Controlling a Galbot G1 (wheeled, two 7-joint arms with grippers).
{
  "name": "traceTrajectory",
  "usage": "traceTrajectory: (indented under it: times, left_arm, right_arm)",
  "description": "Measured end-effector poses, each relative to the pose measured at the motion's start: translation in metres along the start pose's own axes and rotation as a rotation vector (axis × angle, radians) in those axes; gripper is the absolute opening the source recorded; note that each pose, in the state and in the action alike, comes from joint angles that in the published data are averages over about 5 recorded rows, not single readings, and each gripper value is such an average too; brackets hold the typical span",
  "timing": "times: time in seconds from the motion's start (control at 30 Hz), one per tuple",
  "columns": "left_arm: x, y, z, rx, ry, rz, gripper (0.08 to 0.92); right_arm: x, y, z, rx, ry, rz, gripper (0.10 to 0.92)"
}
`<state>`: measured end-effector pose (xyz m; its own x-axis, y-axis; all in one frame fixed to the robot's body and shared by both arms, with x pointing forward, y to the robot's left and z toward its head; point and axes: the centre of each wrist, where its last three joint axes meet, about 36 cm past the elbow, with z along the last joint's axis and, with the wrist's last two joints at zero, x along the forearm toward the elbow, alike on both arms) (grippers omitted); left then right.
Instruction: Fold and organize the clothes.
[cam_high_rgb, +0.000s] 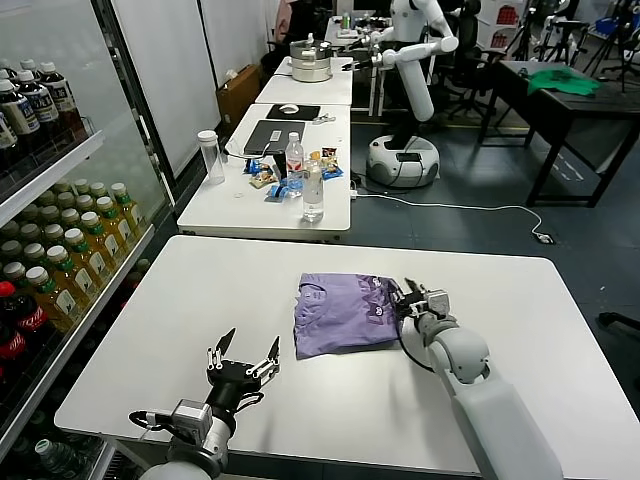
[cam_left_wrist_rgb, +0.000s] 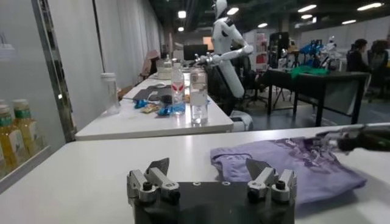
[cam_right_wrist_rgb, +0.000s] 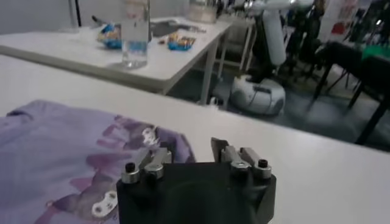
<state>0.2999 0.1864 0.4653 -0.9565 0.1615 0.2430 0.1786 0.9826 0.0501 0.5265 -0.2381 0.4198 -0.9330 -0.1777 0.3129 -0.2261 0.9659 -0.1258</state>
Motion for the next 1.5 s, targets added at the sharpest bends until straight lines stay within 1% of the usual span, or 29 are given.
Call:
traceTrajectory:
  times: [0.13,0.23,0.37,0.47,0.6,0.8,1.13,1.5]
  left_arm:
    - [-0.001,0.003,0.0,-0.001,-0.006,0.001,0.823]
    - [-0.002,0.004,0.0,-0.001,-0.012,0.004,0.823]
    - [-0.002,0.005,0.001,0.001,-0.017,0.003,0.823]
    - [-0.001,0.007,0.002,0.003,-0.022,0.005,0.823]
    - [0.0,0.01,0.003,0.004,-0.03,0.009,0.823]
    - [0.003,0.014,0.005,0.009,-0.04,0.013,0.823]
    - [0.006,0.02,0.004,0.01,-0.053,0.009,0.823]
    - [0.011,0.024,0.001,0.011,-0.066,0.014,0.823]
  right_arm:
    - [0.028,-0.002,0.004,0.01,-0.085,0.027,0.646]
    - [0.057,0.0,0.01,0.008,-0.137,0.045,0.732]
    - [0.103,0.006,0.023,-0.005,-0.188,0.074,0.808]
    - [0.137,0.012,0.033,-0.013,-0.213,0.101,0.82]
    - [0.175,0.022,0.047,-0.02,-0.222,0.122,0.822]
    - [0.212,0.033,0.055,-0.01,-0.228,0.147,0.823]
    - [0.238,0.038,0.058,0.02,-0.249,0.219,0.823]
    - [0.246,0.046,0.057,0.051,-0.26,0.271,0.823]
